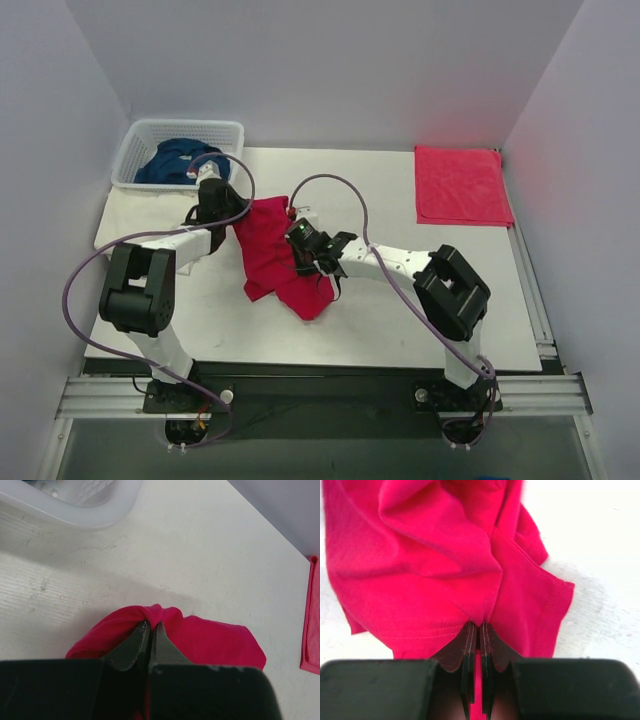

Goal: Fold and stack the t-shirts
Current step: Flatten out the tshirt

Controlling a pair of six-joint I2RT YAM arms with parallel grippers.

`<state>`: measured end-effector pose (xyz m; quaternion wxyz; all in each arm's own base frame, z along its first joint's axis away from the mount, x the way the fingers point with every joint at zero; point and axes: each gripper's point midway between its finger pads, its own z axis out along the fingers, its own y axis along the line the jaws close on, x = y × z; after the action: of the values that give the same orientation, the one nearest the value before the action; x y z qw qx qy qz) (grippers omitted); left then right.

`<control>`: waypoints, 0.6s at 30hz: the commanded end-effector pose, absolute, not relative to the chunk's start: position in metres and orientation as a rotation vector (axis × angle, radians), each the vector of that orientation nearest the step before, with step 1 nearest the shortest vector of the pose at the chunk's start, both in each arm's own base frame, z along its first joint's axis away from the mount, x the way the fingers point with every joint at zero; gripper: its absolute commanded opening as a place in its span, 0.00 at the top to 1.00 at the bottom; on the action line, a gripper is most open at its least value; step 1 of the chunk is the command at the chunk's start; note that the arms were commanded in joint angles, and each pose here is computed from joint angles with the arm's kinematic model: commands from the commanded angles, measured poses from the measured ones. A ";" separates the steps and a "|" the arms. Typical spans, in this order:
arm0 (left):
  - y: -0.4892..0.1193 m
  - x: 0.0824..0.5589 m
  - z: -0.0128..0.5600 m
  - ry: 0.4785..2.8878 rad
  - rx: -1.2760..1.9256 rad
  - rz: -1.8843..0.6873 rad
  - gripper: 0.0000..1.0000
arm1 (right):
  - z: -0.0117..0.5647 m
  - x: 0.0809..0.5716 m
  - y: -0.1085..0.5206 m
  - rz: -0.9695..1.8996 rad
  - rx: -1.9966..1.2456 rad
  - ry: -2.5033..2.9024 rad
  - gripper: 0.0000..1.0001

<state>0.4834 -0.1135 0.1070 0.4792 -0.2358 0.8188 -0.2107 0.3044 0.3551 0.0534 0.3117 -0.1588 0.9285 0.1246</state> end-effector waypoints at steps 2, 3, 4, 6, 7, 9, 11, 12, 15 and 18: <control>-0.107 0.484 0.129 1.949 -0.558 -0.546 1.00 | 0.092 0.314 0.336 0.228 -0.361 2.374 1.00; -0.107 0.483 0.133 1.950 -0.550 -0.562 1.00 | 0.110 0.312 0.328 0.209 -0.349 2.346 1.00; -0.104 0.483 0.138 1.949 -0.544 -0.584 1.00 | 0.122 0.313 0.322 0.192 -0.346 2.321 1.00; -0.109 0.477 0.152 1.955 -0.496 -0.654 1.00 | 0.148 0.315 0.303 0.130 -0.314 2.265 1.00; -0.108 0.474 0.156 1.958 -0.481 -0.665 1.00 | 0.175 0.314 0.294 0.140 -0.285 2.212 1.00; -0.111 0.465 0.172 1.952 -0.437 -0.687 0.87 | 0.206 0.318 0.274 0.083 -0.260 2.142 1.00; -0.115 0.451 0.187 1.934 -0.404 -0.695 0.61 | 0.244 0.321 0.255 0.069 -0.237 2.063 1.00; -0.118 0.444 0.191 1.926 -0.390 -0.703 0.41 | 0.267 0.322 0.246 0.072 -0.208 2.020 1.00; -0.128 0.418 0.200 1.902 -0.354 -0.702 0.21 | 0.303 0.332 0.228 0.054 -0.176 1.954 1.00; -0.140 0.390 0.197 1.902 -0.332 -0.728 0.19 | 0.324 0.343 0.209 0.021 -0.127 1.915 1.00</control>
<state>0.4124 -0.1272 0.1945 0.5104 -0.1591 0.7929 -0.2926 0.3325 0.2389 0.3182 0.5664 -0.0558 0.8186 0.0773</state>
